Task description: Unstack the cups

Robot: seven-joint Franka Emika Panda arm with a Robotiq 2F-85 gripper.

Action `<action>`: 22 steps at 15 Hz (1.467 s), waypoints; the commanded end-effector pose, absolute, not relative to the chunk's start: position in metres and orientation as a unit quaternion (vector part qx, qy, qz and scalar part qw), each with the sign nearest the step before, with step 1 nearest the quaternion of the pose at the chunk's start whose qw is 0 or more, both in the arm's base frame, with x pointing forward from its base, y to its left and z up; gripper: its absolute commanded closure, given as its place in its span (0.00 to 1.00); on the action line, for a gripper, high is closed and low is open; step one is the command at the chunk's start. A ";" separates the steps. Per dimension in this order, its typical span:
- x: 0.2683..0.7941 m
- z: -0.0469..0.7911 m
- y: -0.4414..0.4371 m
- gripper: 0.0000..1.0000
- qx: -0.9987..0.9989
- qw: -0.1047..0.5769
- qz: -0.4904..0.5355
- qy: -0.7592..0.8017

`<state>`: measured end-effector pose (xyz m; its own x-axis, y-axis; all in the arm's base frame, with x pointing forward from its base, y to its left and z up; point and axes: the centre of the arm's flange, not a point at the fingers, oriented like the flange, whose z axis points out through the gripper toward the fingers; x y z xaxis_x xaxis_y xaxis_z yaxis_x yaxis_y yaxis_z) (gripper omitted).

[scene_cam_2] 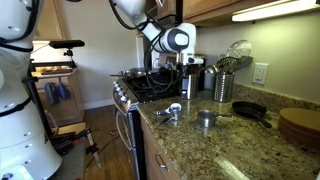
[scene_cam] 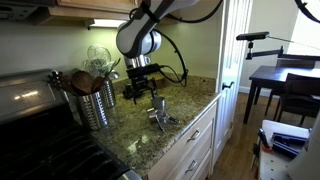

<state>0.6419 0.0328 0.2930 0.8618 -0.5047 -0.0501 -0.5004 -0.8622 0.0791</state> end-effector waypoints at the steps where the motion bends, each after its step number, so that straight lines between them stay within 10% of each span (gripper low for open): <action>1: 0.625 0.303 0.028 0.00 0.965 0.011 -0.054 -0.256; 22: 0.601 0.266 0.034 0.00 0.959 0.012 -0.099 -0.266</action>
<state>0.6157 0.0378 0.2615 0.8445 -0.5074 -0.1715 -0.5020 -0.8614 0.0770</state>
